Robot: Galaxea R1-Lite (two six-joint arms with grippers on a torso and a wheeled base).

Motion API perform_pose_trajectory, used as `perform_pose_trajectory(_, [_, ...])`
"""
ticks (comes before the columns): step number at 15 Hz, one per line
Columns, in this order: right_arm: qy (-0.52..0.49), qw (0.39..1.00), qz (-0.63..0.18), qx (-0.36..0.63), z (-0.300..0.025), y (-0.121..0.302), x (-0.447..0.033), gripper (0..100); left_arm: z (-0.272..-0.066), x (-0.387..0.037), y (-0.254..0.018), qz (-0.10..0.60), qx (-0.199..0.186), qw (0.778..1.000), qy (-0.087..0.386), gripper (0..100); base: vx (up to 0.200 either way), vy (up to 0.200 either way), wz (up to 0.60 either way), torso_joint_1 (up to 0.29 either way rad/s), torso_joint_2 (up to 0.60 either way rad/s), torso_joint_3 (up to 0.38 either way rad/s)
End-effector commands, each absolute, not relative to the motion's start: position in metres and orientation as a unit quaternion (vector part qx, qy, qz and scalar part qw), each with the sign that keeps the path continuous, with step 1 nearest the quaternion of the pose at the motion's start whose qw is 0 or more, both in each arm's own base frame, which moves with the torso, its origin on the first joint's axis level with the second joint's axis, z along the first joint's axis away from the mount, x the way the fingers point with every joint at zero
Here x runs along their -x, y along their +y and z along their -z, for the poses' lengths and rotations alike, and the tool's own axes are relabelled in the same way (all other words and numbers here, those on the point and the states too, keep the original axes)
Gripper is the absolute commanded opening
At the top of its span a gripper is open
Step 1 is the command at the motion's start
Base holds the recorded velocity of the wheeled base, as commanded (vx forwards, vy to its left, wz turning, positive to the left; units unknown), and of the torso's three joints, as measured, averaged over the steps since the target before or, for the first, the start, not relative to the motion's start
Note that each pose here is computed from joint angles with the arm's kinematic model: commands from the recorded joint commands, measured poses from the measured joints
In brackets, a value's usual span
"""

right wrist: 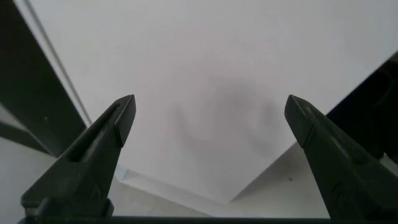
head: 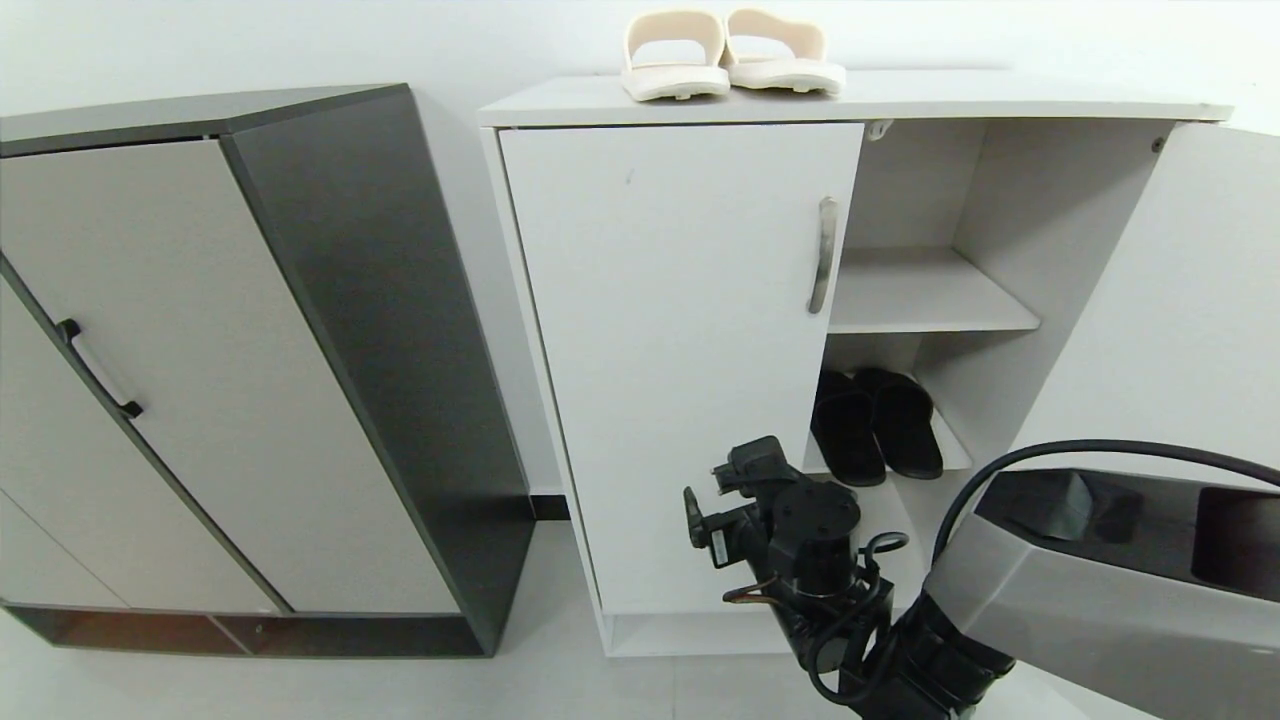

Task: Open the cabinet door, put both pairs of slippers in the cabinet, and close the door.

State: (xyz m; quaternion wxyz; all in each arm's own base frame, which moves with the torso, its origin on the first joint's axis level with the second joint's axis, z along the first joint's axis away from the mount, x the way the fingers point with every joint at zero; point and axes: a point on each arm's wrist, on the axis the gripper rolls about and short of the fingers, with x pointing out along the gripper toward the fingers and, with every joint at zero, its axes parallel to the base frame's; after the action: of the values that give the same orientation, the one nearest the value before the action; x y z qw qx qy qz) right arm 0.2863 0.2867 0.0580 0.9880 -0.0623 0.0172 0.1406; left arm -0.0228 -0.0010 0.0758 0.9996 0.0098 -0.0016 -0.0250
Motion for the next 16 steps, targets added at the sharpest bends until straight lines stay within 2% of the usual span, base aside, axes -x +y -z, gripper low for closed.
perform_pose_trajectory(1, [0.018, 0.988, -0.142, 0.063, -0.0571, 0.2873, -0.2859, 100, -0.0758, 0.0227, -0.0010, 0.025, -0.010, 1.000, -0.001, 0, 0.000, 0.000, 0.00, 0.000, 0.00, 0.000])
perform_pose_trajectory(3, [0.018, 0.988, -0.142, 0.064, -0.0570, 0.2873, -0.2859, 100, -0.0758, 0.0227, -0.0010, 0.025, -0.010, 1.000, -0.001, 0, 0.000, 0.000, 0.00, 0.001, -0.10, -0.111])
perform_pose_trajectory(6, [0.019, 0.988, -0.142, 0.065, -0.0560, 0.2872, -0.2858, 100, -0.0758, 0.0227, -0.0010, 0.025, -0.010, 1.000, -0.001, 0, 0.000, 0.000, 0.00, 0.023, -0.23, -0.333])
perform_pose_trajectory(16, [0.018, 0.988, -0.139, 0.064, -0.0565, 0.2856, -0.2877, 100, -0.0758, 0.0227, -0.0010, 0.025, -0.010, 1.000, -0.001, 0, 0.000, 0.000, 0.00, 0.108, -0.49, -0.342])
